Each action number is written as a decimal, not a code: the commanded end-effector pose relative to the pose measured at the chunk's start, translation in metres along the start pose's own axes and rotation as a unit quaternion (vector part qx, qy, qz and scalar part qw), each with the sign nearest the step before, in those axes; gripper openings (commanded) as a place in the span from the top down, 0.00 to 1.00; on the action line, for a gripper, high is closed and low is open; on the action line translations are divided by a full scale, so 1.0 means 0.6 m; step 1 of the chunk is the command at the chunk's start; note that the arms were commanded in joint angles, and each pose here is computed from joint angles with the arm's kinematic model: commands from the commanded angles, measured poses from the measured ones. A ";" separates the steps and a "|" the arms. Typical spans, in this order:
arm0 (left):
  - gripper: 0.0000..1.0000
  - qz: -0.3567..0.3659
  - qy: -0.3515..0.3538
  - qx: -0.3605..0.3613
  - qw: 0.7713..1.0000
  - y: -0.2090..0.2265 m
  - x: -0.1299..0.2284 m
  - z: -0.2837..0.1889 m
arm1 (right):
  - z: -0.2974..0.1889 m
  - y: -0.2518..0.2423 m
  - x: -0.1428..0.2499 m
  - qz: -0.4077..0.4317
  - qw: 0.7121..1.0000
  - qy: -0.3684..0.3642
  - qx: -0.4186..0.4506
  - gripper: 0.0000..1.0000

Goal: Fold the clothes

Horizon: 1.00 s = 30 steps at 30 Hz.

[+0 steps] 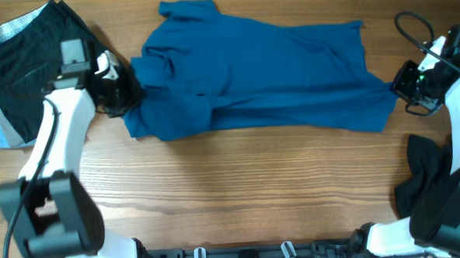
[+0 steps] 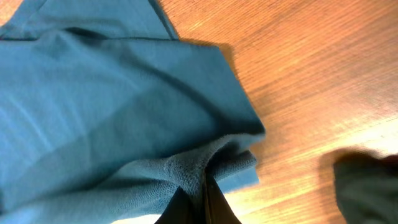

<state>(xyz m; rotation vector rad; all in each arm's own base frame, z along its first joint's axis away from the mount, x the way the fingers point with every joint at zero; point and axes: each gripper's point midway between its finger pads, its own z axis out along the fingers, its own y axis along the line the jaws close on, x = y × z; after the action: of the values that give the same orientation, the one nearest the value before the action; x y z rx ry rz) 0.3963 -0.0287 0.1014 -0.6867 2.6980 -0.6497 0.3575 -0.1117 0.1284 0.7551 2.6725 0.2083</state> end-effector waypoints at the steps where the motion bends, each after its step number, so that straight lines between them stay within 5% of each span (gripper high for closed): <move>1: 0.96 0.008 0.006 -0.002 1.000 -0.005 -0.004 0.045 | 0.042 -0.002 -0.012 -0.006 1.000 0.008 -0.004 0.96; 11: 0.93 -0.009 -0.023 -0.065 0.998 0.036 -0.024 0.057 | 0.121 0.067 -0.060 -0.034 0.994 -0.023 -0.105 0.89; 13: 0.50 -0.011 -0.017 -0.069 0.997 0.039 -0.019 0.057 | 0.123 0.057 -0.065 -0.035 0.996 -0.030 -0.082 0.55; 15: 0.28 -0.018 0.001 -0.079 0.997 0.047 -0.003 0.056 | 0.128 0.013 -0.050 -0.023 1.000 -0.014 -0.014 0.44; 16: 0.26 -0.023 0.014 -0.084 0.996 0.051 0.007 0.055 | 0.127 -0.016 -0.031 -0.018 0.999 0.007 0.032 0.42; 18: 0.27 -0.036 0.050 -0.104 0.993 0.066 0.039 0.050 | 0.113 -0.077 0.024 0.010 0.989 0.067 0.134 0.41; 20: 0.38 -0.038 0.084 -0.120 0.988 0.071 0.071 0.047 | 0.100 -0.090 0.069 0.015 0.980 0.122 0.155 0.41; 30: 0.33 0.081 0.108 -0.124 0.983 -0.002 0.134 0.082 | 0.168 -0.076 0.122 -0.018 0.987 0.133 0.086 0.49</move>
<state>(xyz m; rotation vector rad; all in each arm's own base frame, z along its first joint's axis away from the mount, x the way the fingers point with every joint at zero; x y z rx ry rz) 0.3481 -0.0841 0.0527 -0.5372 3.0187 -0.4352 0.3223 -0.1189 0.0240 0.8032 2.9578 -0.0141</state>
